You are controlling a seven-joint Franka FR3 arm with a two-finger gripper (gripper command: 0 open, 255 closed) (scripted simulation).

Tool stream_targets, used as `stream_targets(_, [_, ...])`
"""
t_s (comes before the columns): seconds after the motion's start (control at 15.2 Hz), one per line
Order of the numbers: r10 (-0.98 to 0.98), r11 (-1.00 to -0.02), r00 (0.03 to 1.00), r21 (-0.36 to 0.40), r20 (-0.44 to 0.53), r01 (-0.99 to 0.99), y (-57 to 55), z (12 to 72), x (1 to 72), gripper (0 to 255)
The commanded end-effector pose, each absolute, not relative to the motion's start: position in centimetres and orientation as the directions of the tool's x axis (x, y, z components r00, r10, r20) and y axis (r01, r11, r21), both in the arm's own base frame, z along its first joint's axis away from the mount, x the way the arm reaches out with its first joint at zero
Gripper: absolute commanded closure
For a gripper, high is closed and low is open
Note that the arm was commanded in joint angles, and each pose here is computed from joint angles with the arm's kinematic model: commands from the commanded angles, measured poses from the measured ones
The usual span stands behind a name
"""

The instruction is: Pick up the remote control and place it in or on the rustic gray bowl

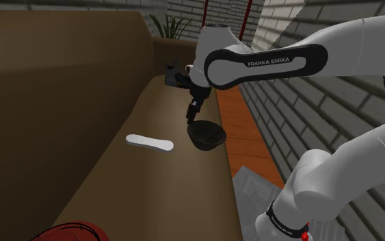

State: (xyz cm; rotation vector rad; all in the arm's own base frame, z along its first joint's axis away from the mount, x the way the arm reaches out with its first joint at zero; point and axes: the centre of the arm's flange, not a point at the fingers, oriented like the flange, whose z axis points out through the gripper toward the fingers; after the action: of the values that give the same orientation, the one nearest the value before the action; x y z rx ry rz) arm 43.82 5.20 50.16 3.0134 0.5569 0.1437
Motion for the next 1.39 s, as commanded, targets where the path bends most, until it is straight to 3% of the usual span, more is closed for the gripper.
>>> stream_targets(0.0, [0.387,-0.921,0.919,0.083,0.079,0.380,6.4,48.5,45.7,0])
stream_targets(0.92, [0.559,-0.829,0.826,0.040,0.075,0.558,14.0,37.3,57.9,0])
stream_targets(1.32, [0.564,-0.826,0.822,0.039,0.075,0.563,14.3,34.3,58.5,0])
